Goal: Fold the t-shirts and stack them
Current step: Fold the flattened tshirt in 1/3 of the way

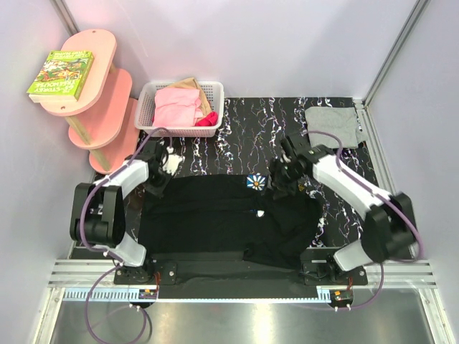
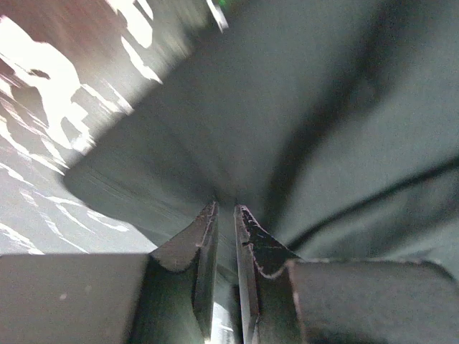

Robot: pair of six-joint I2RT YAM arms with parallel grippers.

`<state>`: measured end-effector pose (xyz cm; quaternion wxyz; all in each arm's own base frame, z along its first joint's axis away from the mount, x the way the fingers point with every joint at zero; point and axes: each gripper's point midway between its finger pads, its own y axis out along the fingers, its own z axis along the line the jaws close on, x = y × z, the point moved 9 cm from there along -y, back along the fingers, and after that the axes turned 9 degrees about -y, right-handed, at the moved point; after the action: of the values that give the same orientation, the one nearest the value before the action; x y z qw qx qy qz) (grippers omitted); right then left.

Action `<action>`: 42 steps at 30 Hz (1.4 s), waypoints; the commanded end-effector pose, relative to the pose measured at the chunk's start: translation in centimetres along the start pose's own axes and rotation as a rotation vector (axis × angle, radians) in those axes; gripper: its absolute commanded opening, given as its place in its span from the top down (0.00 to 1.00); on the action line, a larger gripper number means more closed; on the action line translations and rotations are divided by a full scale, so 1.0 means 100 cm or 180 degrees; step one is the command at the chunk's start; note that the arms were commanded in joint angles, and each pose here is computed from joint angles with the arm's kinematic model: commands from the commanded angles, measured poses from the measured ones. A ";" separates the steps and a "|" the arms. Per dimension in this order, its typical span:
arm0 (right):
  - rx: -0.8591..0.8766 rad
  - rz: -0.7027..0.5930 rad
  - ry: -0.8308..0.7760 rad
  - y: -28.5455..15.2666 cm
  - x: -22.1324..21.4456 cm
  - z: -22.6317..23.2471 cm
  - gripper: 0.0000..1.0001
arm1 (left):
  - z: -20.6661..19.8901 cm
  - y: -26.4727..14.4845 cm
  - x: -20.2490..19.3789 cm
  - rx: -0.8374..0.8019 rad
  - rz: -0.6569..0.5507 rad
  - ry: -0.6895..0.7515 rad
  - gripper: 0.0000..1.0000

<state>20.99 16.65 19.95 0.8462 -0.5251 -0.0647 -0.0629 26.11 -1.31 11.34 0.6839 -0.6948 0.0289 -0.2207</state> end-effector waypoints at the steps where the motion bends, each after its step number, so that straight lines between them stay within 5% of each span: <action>1: -0.0142 -0.0326 -0.0257 0.024 0.049 0.009 0.44 | -0.005 -0.003 -0.026 0.0022 0.0082 0.0038 0.81; 21: -0.0376 0.0053 0.0159 0.124 0.081 -0.047 0.48 | -0.016 -0.043 -0.086 -0.0016 0.0011 0.0650 0.81; 30: -0.0267 0.0034 0.0230 0.117 0.080 -0.047 0.49 | -0.006 -0.046 -0.011 -0.0034 -0.0497 0.0228 0.80; 39: -0.0368 -0.0037 0.0521 0.126 0.108 -0.074 0.51 | 0.009 0.035 0.028 -0.0226 0.0400 0.0197 0.82; 42: -0.0308 -0.0168 0.0718 0.121 0.133 -0.089 0.51 | 0.016 0.040 0.036 -0.0109 0.0441 0.0245 0.83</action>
<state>32.77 16.58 9.90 0.8484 -0.5222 0.0263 -0.0829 30.27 -1.72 10.25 0.6726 -0.7032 0.0848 -0.2142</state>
